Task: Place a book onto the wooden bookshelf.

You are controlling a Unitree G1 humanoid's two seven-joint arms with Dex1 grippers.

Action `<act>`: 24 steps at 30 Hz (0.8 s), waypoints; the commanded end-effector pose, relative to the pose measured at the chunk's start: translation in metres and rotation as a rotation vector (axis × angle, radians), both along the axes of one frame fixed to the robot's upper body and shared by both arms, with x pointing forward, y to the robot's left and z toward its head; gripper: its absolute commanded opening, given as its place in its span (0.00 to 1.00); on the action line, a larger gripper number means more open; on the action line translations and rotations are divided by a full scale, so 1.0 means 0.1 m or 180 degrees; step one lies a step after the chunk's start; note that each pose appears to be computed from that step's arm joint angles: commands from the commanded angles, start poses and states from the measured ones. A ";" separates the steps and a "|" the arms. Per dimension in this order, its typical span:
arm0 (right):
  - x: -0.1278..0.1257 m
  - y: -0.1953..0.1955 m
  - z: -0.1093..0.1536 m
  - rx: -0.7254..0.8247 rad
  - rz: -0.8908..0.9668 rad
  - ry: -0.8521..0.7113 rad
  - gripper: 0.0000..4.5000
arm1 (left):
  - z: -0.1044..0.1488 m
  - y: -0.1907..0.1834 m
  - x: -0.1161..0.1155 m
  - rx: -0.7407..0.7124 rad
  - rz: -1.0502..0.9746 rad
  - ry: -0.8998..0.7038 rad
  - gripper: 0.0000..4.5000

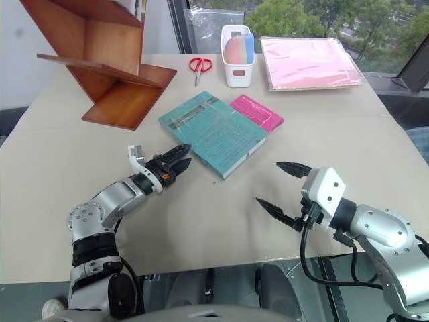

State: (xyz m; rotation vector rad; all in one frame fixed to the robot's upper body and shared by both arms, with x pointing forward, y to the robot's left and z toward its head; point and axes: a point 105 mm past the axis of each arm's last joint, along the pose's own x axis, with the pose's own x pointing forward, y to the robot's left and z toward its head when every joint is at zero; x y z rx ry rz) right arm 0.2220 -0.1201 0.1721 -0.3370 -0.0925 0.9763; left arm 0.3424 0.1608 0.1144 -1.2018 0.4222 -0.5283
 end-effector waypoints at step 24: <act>-0.20 0.05 0.06 -0.0064 -0.0086 -0.0092 1.00 | -0.04 -0.08 0.22 -0.0265 -0.0198 -0.0077 0.16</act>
